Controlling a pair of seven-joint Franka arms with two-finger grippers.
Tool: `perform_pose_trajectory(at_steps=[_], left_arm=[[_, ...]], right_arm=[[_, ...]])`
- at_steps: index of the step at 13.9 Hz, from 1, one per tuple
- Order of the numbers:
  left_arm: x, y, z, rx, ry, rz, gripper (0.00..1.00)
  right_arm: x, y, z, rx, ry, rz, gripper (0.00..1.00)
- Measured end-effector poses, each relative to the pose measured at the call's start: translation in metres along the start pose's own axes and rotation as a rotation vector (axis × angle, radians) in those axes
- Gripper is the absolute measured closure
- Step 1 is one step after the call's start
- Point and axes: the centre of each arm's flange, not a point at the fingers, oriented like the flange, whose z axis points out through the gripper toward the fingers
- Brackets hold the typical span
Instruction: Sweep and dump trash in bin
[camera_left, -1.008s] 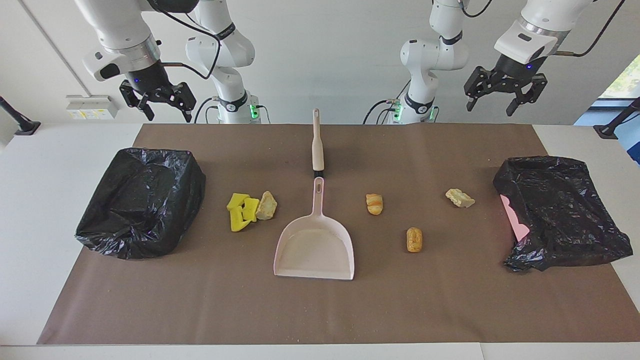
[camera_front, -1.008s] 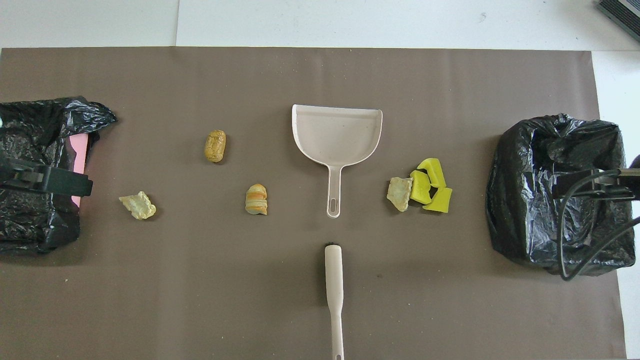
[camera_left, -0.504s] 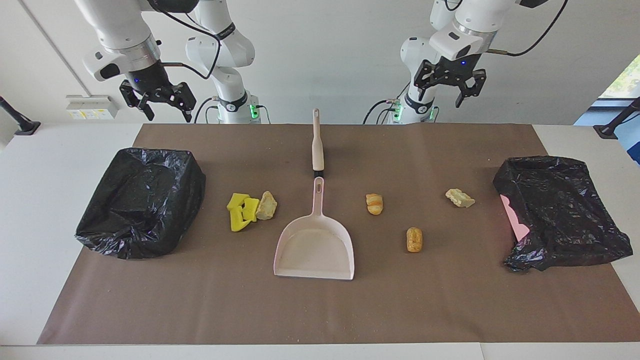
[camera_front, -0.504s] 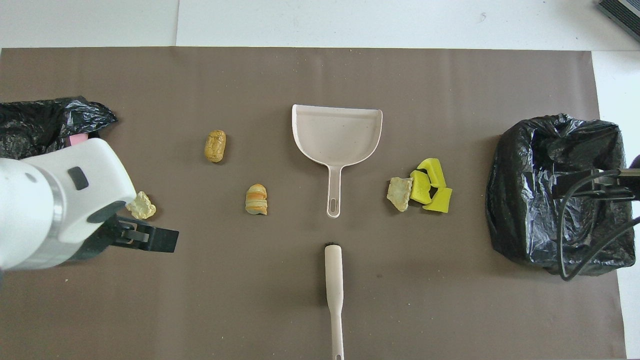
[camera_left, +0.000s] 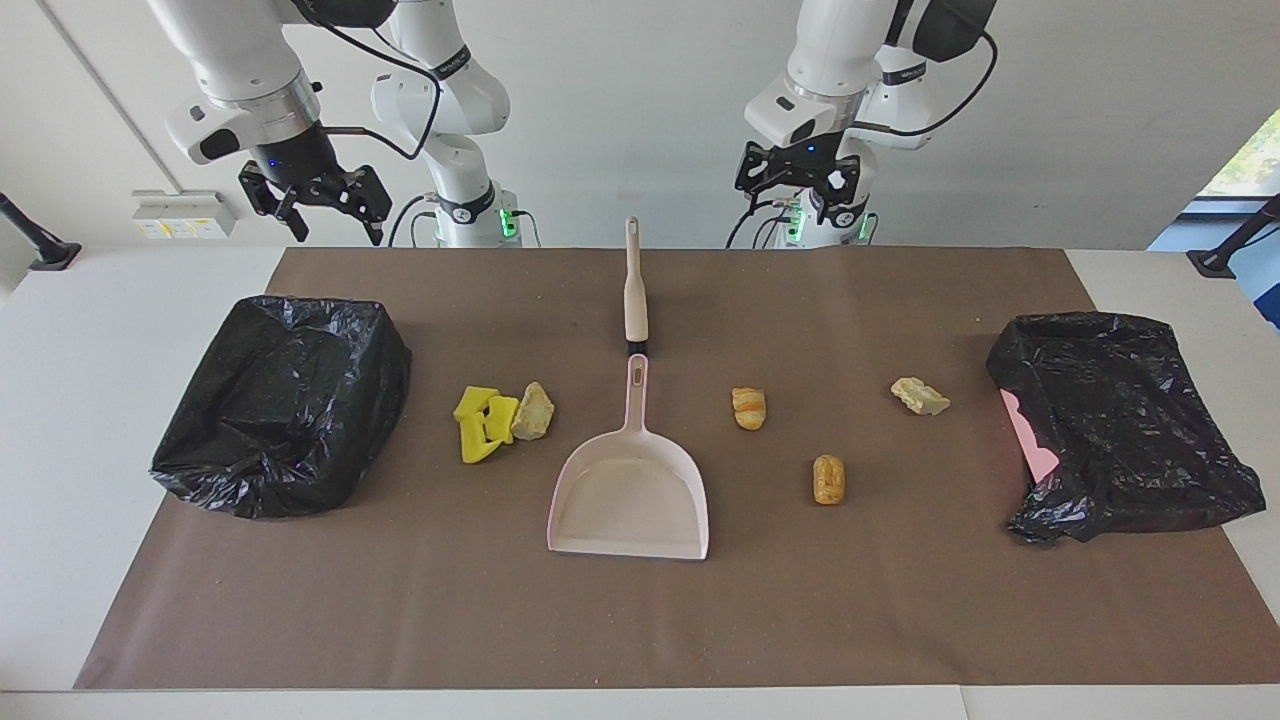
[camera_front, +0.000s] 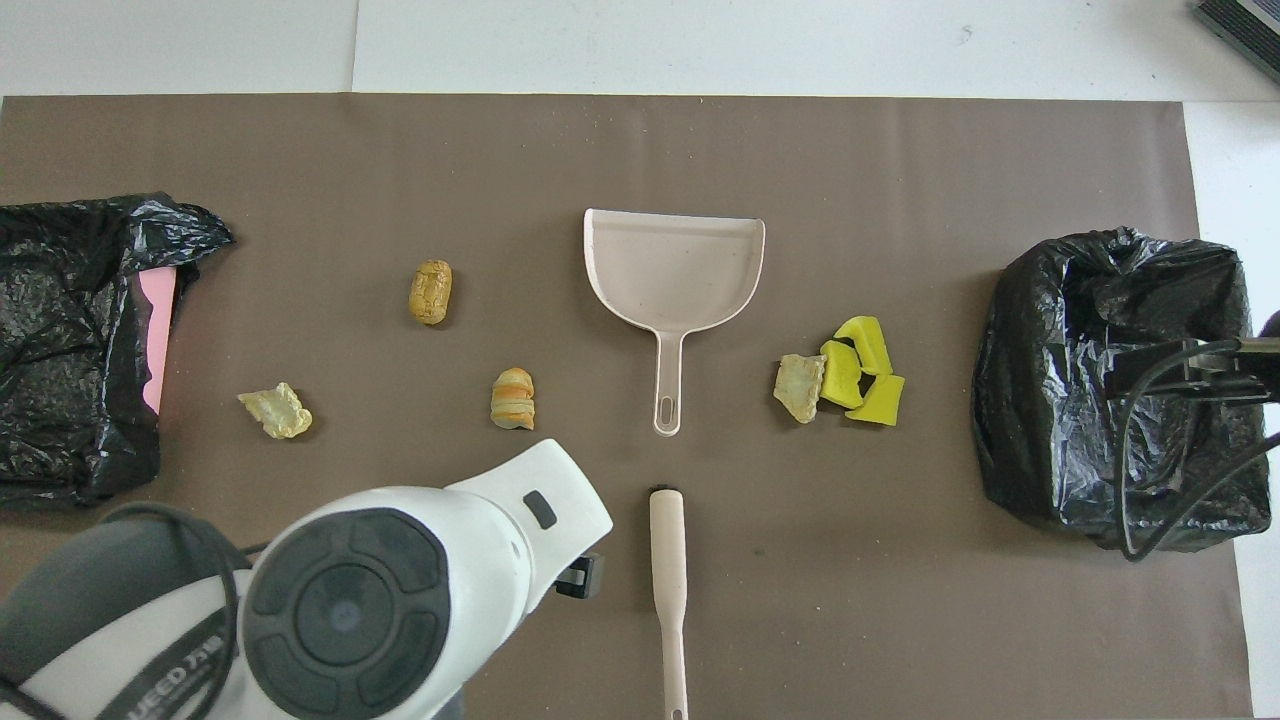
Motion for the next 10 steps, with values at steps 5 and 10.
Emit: perform_pose_trajectory(at_steps=[5,10], left_arm=[[-0.049,0.066,0.073,0.003,0.006,-0.011,0.00],[-0.085,0.126,0.164,-0.004,0.019,-0.026,0.00]], right_arm=[[0.000,0.000,0.000,0.000,0.000,0.000,0.00],[0.000,0.000,0.002,0.000,-0.004,0.000,0.00]])
